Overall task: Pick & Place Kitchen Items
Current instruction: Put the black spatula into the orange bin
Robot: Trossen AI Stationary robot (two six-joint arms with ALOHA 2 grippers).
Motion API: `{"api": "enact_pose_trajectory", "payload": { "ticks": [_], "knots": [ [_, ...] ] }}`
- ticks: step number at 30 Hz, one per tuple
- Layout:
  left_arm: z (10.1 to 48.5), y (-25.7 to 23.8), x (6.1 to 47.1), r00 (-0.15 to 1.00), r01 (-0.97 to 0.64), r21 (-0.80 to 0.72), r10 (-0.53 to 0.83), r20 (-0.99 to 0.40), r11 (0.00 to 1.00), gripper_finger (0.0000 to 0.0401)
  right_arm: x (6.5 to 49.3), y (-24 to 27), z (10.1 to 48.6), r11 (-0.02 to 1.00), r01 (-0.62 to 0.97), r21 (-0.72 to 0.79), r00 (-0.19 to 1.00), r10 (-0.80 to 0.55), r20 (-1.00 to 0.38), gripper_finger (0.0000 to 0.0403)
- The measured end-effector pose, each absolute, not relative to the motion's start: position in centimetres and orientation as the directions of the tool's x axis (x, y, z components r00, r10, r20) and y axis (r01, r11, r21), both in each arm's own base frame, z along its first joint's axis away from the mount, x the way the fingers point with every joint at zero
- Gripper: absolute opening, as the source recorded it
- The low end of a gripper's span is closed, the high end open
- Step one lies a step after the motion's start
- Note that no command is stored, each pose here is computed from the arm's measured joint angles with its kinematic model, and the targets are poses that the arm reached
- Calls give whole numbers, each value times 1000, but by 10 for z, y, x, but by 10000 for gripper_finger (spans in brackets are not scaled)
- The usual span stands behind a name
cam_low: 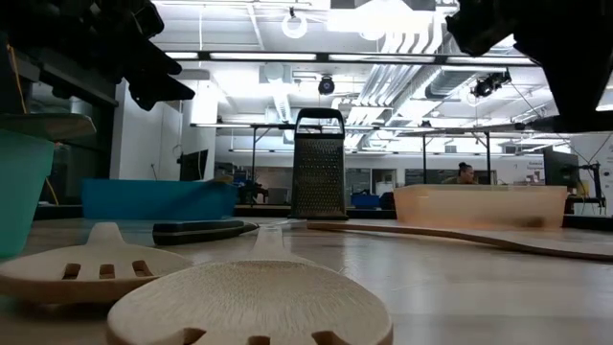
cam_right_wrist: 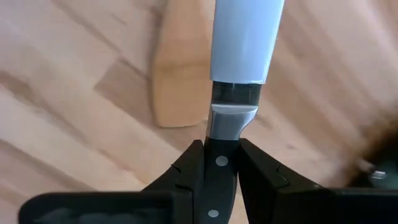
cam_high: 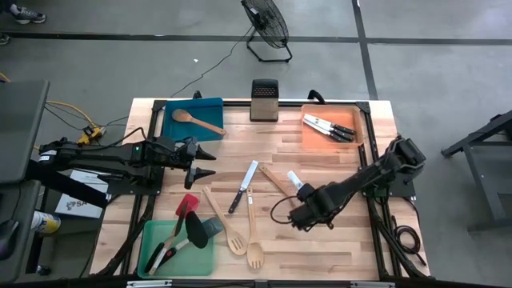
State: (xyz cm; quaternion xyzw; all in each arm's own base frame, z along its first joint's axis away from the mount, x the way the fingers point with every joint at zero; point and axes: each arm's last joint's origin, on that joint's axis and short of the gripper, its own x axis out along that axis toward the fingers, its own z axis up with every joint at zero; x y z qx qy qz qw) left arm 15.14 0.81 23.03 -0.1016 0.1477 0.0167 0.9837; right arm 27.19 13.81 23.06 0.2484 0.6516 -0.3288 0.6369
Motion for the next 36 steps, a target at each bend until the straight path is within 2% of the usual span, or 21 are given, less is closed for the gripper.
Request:
{"api": "enact_pose_trajectory", "payload": {
  "ticks": [16, 22, 36],
  "knots": [
    [230, 8, 151, 956, -64, -192, 5, -294, 979, 262, 260, 81, 248, 698, 608, -380, -265, -273, -925, 67],
    [230, 8, 151, 956, -64, -192, 5, -295, 979, 262, 267, 58, 249, 731, 545, -411, -260, -319, -911, 67],
    [230, 8, 151, 956, -65, -194, 5, -295, 979, 262, 274, -5, 250, 729, 486, -483, -308, -374, -875, 67]
  ]
}}
